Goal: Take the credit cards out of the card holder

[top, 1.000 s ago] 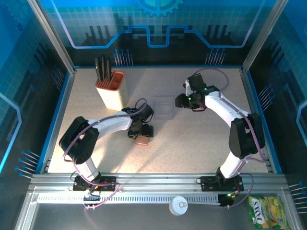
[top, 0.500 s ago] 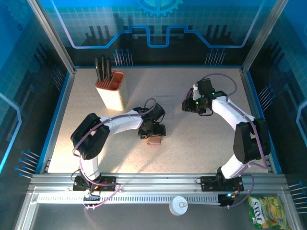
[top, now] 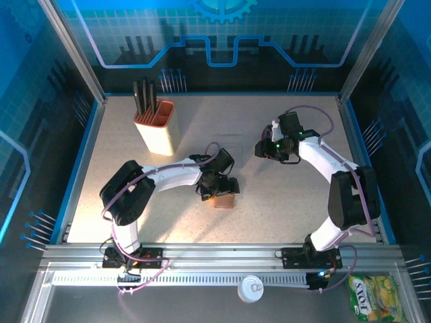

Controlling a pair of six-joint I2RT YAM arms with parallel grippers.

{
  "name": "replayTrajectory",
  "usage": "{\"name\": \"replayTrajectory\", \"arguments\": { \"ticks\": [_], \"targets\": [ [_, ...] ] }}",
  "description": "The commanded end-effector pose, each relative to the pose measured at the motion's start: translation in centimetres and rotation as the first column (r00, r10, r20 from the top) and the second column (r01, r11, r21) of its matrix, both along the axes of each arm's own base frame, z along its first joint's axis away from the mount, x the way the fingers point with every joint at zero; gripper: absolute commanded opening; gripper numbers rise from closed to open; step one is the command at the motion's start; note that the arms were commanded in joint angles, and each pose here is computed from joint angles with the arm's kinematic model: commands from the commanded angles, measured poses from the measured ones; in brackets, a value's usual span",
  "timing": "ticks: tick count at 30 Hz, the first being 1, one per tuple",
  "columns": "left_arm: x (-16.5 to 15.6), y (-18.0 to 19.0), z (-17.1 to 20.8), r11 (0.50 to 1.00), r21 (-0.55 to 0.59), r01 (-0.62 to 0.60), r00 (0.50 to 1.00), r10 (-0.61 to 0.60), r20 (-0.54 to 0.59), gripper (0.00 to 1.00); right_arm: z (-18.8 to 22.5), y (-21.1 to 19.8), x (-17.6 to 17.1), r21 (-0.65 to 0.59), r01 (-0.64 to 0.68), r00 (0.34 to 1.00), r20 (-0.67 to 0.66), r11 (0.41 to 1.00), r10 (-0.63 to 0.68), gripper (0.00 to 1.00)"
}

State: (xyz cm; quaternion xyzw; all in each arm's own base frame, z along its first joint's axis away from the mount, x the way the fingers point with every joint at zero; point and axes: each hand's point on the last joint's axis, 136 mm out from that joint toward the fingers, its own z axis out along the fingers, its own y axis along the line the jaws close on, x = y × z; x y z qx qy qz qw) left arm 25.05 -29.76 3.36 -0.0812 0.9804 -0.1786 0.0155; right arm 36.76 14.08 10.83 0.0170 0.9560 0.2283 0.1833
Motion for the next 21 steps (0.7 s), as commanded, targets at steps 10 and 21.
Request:
{"name": "replayTrajectory", "arguments": {
  "ticks": [10, 21],
  "targets": [
    [0.2, 0.3, 2.4, 0.996, -0.087, -0.013, 0.998, 0.018, 0.063, 0.85, 0.5, 3.7, -3.7, 0.047, -0.049, 0.997, -0.055, 0.998, 0.052, 0.50],
    [1.6, 3.5, 3.8, 0.979, -0.186, -0.080, 0.986, 0.105, 0.131, 0.85, -0.8, 6.4, -8.2, -0.049, -0.110, 0.983, -0.155, 0.993, 0.102, 0.49]
  ]
}}
